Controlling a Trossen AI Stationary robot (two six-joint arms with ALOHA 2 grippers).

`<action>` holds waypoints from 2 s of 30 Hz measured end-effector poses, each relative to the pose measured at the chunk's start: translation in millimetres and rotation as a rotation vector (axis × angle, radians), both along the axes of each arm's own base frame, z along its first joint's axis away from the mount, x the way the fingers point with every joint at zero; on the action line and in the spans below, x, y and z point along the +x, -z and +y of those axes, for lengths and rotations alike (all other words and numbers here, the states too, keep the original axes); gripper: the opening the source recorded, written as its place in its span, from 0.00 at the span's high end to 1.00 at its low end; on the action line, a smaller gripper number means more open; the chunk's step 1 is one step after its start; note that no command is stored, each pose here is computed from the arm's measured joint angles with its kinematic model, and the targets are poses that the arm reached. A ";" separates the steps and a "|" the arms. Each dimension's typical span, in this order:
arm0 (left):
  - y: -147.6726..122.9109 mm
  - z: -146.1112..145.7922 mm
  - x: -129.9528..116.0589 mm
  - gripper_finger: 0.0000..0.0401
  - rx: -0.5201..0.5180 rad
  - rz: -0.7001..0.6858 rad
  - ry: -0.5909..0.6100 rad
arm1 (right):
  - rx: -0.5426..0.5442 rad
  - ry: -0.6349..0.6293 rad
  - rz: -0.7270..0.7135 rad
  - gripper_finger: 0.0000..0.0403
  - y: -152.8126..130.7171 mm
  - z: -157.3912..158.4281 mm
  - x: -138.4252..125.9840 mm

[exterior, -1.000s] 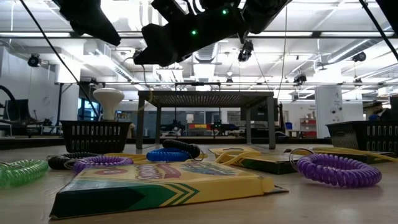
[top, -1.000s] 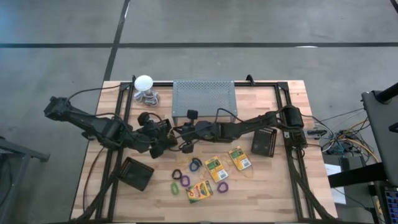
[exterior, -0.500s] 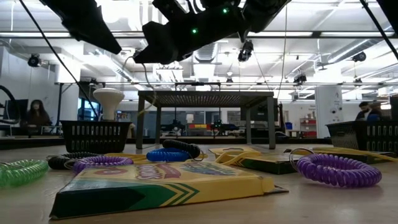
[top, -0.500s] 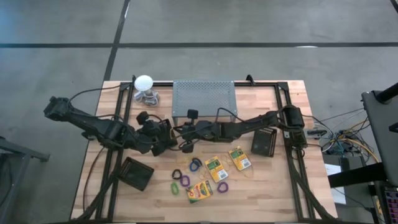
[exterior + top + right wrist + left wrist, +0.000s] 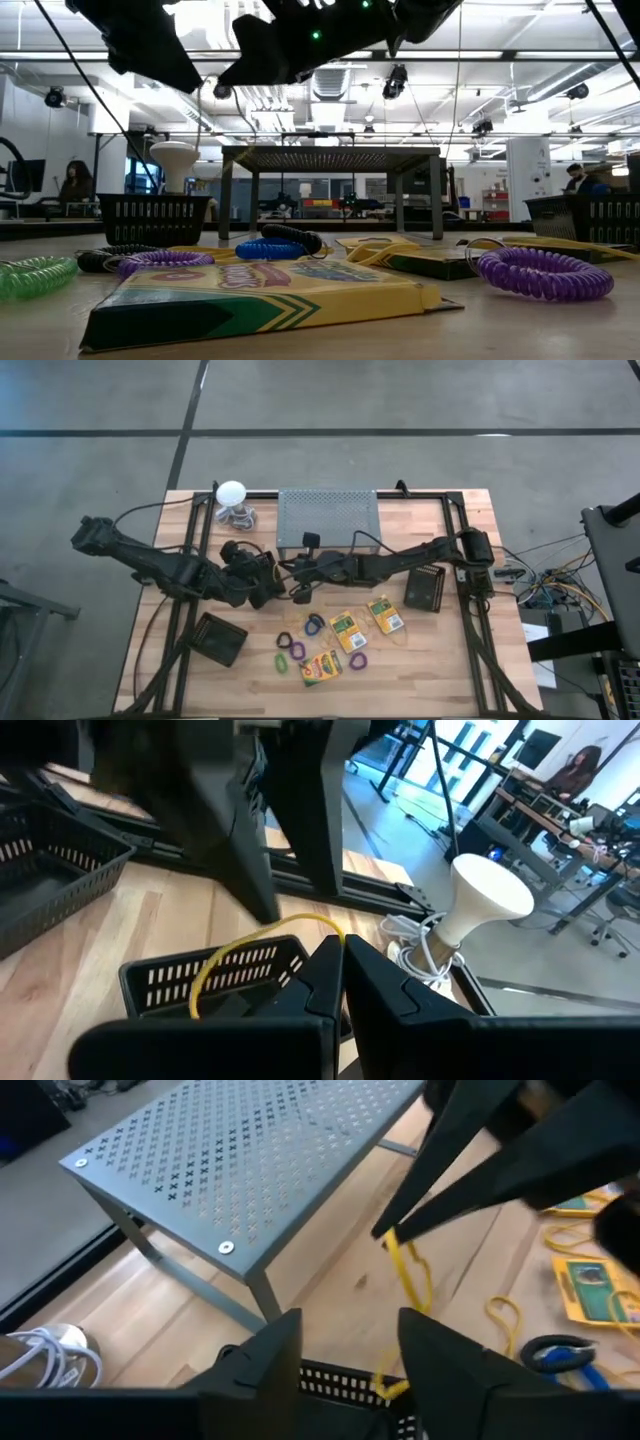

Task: Pick & Place Office Desk Supplies
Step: Put the yellow rubber band into the top left black bin

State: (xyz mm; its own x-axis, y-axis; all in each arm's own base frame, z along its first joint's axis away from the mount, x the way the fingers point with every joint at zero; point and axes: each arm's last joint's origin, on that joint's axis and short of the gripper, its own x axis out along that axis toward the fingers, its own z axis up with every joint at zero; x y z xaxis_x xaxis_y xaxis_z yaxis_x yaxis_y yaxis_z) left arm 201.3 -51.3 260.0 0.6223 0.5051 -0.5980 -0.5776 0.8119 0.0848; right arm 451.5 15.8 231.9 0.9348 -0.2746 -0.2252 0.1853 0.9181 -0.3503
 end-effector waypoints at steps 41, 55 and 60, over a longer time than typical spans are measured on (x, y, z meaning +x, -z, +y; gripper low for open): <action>-2.8 -6.0 16.1 0.80 0.030 0.005 0.141 | 0.039 -0.086 0.004 0.98 -14.5 4.4 -6.8; -6.2 -5.5 18.0 0.99 0.029 -0.053 0.091 | 0.140 -0.032 0.077 0.92 -19.1 2.1 -16.9; -6.1 -4.7 18.1 0.99 0.033 -0.051 0.086 | 0.156 -0.020 0.139 0.80 -36.0 1.0 -30.6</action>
